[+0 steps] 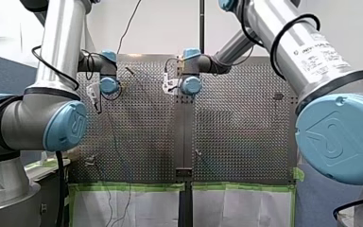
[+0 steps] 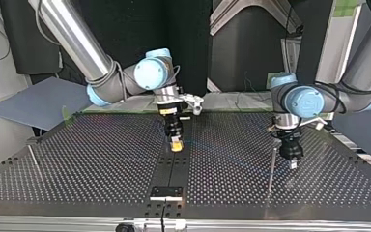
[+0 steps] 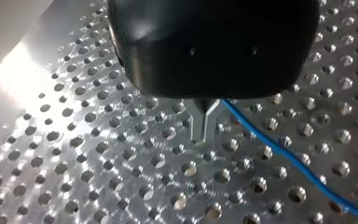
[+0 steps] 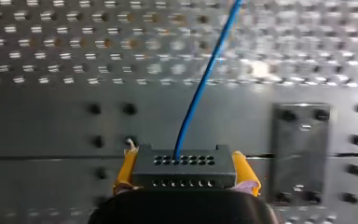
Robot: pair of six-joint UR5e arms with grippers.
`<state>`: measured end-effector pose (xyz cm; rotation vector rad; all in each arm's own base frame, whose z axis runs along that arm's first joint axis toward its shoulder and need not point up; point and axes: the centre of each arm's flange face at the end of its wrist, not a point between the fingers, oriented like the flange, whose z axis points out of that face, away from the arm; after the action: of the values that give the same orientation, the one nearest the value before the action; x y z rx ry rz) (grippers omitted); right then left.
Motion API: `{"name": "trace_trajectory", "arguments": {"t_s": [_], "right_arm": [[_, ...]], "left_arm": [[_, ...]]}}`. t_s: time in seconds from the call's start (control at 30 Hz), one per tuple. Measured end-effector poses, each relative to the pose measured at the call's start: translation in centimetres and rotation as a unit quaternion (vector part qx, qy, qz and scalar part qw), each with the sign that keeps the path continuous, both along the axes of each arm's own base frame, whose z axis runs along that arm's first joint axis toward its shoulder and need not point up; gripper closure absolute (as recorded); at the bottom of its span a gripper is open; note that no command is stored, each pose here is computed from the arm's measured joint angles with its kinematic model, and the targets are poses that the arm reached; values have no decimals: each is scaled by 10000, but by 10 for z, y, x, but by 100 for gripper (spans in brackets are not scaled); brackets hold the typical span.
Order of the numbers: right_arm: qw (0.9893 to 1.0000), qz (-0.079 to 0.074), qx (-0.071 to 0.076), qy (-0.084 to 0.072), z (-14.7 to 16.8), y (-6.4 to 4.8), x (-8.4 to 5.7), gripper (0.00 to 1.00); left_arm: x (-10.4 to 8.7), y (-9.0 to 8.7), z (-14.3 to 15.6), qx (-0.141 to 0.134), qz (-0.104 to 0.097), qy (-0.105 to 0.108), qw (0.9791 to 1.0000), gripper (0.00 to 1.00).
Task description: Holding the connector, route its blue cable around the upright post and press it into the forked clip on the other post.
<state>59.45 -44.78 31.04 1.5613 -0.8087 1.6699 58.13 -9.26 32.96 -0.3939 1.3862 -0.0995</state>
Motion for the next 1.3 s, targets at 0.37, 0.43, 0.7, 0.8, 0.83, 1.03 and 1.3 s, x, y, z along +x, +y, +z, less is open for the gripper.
{"name": "trace_trajectory", "arguments": {"t_s": [0.37, 0.43, 0.7, 0.8, 0.83, 1.03, 1.3], "right_arm": [[9996, 9, 188, 196, -12, 3, -1, 95], [9995, 22, 212, 223, -15, 6, 0, 95], [9991, 58, 272, 311, -34, 15, -2, 95], [9990, 61, 293, 327, -43, 18, -4, 95], [9990, 60, 304, 336, -46, 19, -5, 95], [9985, 9, 370, 397, -66, 21, -15, 95], [9983, -179, 402, 390, -89, 15, -33, 95]], "left_arm": [[-1, -11, 0, -20, -158, 0, 9999, 44], [-1, -12, 0, -53, -207, -13, 9998, 37], [0, -15, 0, -163, -348, -58, 9992, 11], [-1, -15, 0, -174, -325, -55, 9993, 11], [-1, -15, 0, -176, -320, -51, 9993, 11], [-2, -16, 0, -182, -299, -27, 9994, 11], [-2, -19, 0, -176, -328, -29, 9993, 9]]}}
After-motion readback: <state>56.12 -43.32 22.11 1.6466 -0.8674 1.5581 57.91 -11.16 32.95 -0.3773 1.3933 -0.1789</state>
